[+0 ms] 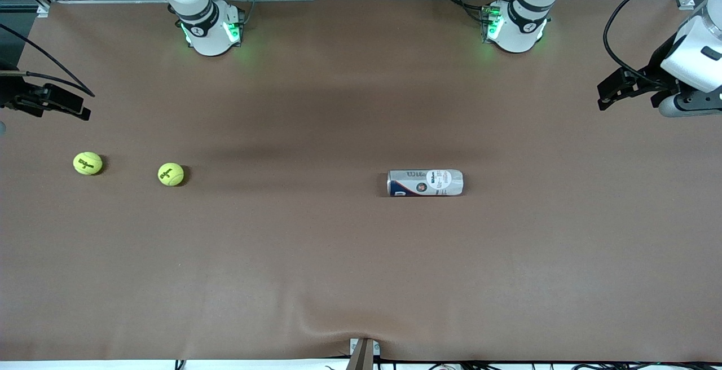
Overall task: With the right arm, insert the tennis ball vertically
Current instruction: 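Reach the left gripper down toward the white tennis ball can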
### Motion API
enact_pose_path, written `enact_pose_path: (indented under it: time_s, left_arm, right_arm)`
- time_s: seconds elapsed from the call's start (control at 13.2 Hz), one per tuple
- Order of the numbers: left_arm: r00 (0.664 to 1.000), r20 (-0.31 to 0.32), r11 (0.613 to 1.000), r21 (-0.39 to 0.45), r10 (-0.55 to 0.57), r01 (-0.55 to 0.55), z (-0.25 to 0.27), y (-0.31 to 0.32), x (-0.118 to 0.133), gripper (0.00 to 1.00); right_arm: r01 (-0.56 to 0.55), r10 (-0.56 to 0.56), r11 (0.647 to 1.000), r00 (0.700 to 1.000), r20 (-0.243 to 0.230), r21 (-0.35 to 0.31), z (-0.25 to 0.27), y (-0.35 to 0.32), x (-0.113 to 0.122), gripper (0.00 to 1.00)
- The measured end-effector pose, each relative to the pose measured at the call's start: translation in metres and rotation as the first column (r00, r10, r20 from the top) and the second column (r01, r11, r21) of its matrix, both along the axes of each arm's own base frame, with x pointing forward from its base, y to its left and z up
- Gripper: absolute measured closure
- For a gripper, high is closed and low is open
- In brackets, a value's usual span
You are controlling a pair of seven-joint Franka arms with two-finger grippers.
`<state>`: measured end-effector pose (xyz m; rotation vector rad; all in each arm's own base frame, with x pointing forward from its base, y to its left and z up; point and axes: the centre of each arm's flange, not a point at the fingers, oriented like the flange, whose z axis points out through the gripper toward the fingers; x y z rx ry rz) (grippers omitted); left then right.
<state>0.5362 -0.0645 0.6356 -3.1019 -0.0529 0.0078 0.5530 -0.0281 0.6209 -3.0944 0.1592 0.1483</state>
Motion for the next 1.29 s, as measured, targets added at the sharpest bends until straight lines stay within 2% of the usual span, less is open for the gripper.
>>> enact_pose_path:
  time_s: [0.38,0.53,0.68,0.84,1.06,1.29]
  left_arm:
    - [0.998,-0.017,0.998,-0.001,-0.064,0.064,-0.003,0.001,0.001,0.00]
    - [0.995,-0.049,0.996,-0.008,-0.089,0.089,-0.020,-0.006,0.009,0.00]
    - [0.983,-0.098,0.988,-0.018,-0.155,0.154,-0.047,-0.042,0.017,0.00]
    - [0.959,-0.142,0.970,-0.016,-0.244,0.244,-0.079,-0.095,0.020,0.00]
    - [0.920,-0.174,0.936,-0.021,-0.350,0.352,-0.121,-0.161,0.034,0.00]
    - [0.864,-0.204,0.880,0.025,-0.461,0.475,-0.174,-0.236,0.039,0.00]
  right_arm:
    - [0.000,0.000,1.000,1.000,0.000,0.000,0.000,0.000,0.000,0.00]
    - [0.000,0.000,1.000,1.000,0.001,0.000,0.000,0.000,0.000,0.00]
    - [0.000,0.000,1.000,1.000,0.001,-0.001,0.001,0.000,0.000,0.00]
    - [-0.002,0.002,1.000,1.000,0.003,-0.003,0.001,-0.001,0.000,0.00]
    - [-0.006,0.006,1.000,1.000,0.016,-0.025,0.004,-0.004,0.001,0.00]
    - [-0.004,0.006,1.000,0.999,0.049,-0.028,0.011,-0.004,0.004,0.00]
